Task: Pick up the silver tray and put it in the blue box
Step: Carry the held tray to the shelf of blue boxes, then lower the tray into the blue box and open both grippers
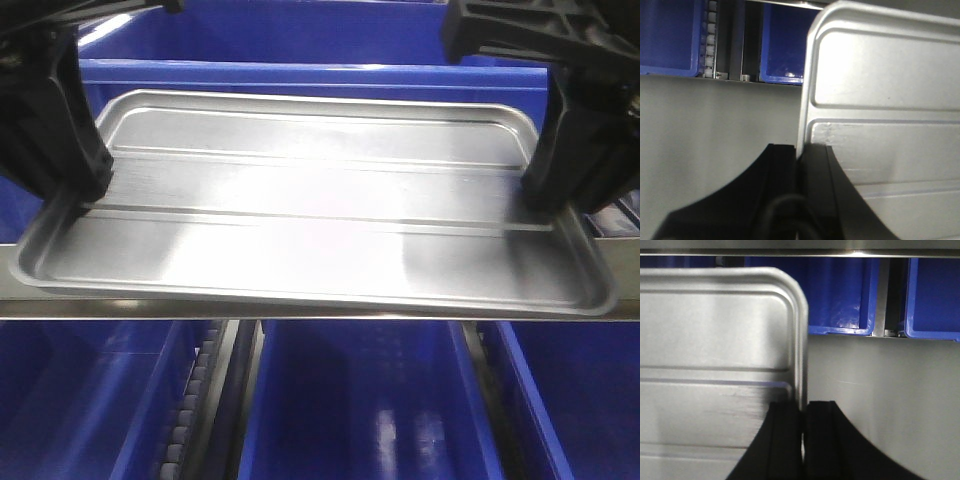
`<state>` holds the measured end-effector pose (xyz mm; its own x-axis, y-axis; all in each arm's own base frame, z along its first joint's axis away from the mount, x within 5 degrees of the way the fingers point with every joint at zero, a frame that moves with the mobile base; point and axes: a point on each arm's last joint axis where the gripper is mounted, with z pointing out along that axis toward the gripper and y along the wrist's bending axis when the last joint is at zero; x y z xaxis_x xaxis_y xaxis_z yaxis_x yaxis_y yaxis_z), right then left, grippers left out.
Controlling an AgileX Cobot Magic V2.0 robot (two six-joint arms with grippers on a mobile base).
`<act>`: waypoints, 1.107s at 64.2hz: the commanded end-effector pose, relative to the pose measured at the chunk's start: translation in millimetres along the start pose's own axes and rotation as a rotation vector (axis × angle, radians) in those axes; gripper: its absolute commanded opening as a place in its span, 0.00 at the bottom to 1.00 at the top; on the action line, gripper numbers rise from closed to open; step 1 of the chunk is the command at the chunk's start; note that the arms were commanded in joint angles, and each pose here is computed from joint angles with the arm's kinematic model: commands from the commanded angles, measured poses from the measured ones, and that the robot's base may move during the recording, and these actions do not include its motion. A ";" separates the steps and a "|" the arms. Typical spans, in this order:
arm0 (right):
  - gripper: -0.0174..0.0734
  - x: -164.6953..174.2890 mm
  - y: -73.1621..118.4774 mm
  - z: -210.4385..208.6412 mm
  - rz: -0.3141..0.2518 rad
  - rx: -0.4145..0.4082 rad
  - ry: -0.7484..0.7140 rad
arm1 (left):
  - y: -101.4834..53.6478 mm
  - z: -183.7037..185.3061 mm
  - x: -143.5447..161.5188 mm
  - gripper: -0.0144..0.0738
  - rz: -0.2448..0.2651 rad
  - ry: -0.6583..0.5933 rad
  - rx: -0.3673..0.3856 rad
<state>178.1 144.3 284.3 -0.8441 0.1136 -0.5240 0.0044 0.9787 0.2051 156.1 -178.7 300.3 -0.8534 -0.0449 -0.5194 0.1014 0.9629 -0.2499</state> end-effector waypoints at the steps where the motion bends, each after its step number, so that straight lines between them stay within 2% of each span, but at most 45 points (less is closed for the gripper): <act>1: 0.23 -8.9 -0.5 -12.0 -0.021 -0.017 -0.067 | -1.8 -13.4 -9.0 0.05 0.002 -0.071 0.038; 17: 0.23 -10.7 1.8 -12.9 -0.021 -0.039 -0.082 | -3.1 -12.5 -10.6 0.05 0.014 -0.087 0.046; 24: 0.23 -24.3 7.8 -26.0 -0.051 -0.058 -0.133 | -7.1 -17.2 -17.0 0.05 0.007 -0.113 0.080; 28: 0.23 -35.7 12.2 -37.9 -0.074 -0.072 -0.179 | -11.8 -27.0 -25.8 0.05 0.028 -0.141 0.099; 37: 0.23 -65.2 22.3 -71.0 -0.109 -0.115 -0.329 | -23.7 -57.5 -54.6 0.05 0.110 -0.286 0.141; 44: 0.23 -87.7 27.4 -85.8 -0.131 -0.120 -0.450 | -24.3 -69.8 -85.0 0.05 0.106 -0.411 0.125; 48: 0.23 -99.4 30.8 -84.7 -0.141 -0.120 -0.496 | -26.0 -71.1 -102.6 0.05 0.122 -0.469 0.138; 51: 0.23 -109.5 32.2 -83.3 -0.141 -0.122 -0.532 | -25.8 -70.0 -115.2 0.05 0.141 -0.512 0.144; 57: 0.23 -132.8 33.8 -74.2 -0.141 -0.133 -0.604 | -28.4 -63.2 -139.6 0.05 0.141 -0.594 0.178; 65: 0.23 -169.4 34.3 -55.0 -0.130 -0.199 -0.710 | -21.9 -44.6 -176.4 0.05 0.116 -0.702 0.210; 71: 0.23 -190.2 31.8 -38.3 -0.136 -0.245 -0.772 | -15.8 -28.4 -197.9 0.05 0.135 -0.772 0.223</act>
<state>304.0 143.6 395.2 -0.3982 0.1354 -0.9073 -0.1187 0.9731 0.1973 298.7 -175.9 396.8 -0.4291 -0.0984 -0.8979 0.2200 0.9527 -0.2096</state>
